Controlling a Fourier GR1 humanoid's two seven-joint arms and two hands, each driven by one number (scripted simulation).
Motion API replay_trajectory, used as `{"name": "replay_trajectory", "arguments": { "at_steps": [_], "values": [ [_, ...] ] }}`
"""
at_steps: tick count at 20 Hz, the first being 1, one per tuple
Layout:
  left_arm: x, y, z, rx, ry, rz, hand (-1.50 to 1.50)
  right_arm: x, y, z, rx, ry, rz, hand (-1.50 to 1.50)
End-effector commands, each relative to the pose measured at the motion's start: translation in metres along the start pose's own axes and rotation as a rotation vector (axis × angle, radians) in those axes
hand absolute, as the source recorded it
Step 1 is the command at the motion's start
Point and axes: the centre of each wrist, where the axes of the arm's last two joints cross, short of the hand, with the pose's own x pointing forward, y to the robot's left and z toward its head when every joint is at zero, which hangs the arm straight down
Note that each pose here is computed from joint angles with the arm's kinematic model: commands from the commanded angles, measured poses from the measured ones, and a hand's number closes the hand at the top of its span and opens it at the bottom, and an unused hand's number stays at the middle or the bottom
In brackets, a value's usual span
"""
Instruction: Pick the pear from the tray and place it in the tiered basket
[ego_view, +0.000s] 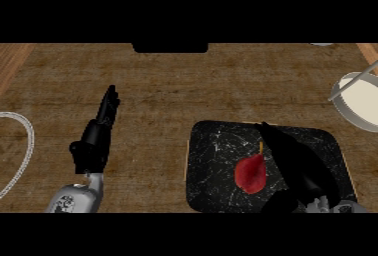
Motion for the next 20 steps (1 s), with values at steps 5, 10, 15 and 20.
{"name": "replay_trajectory", "arguments": {
  "at_steps": [5,10,15,20],
  "values": [
    [-0.009,0.005,0.014,-0.002,-0.019,0.012,0.00,-0.004,0.018,-0.012,0.032,0.044,0.010,-1.50],
    [0.003,0.000,0.007,0.002,-0.012,-0.004,0.00,-0.008,0.033,-0.025,0.019,0.032,-0.020,-1.50],
    [-0.006,-0.001,-0.005,0.002,-0.012,-0.003,0.00,0.017,0.045,-0.039,-0.008,0.018,-0.054,-1.50],
    [-0.003,0.027,0.000,-0.004,-0.016,-0.011,0.00,-0.013,0.044,-0.024,-0.106,0.034,-0.049,1.50]
  ]
}}
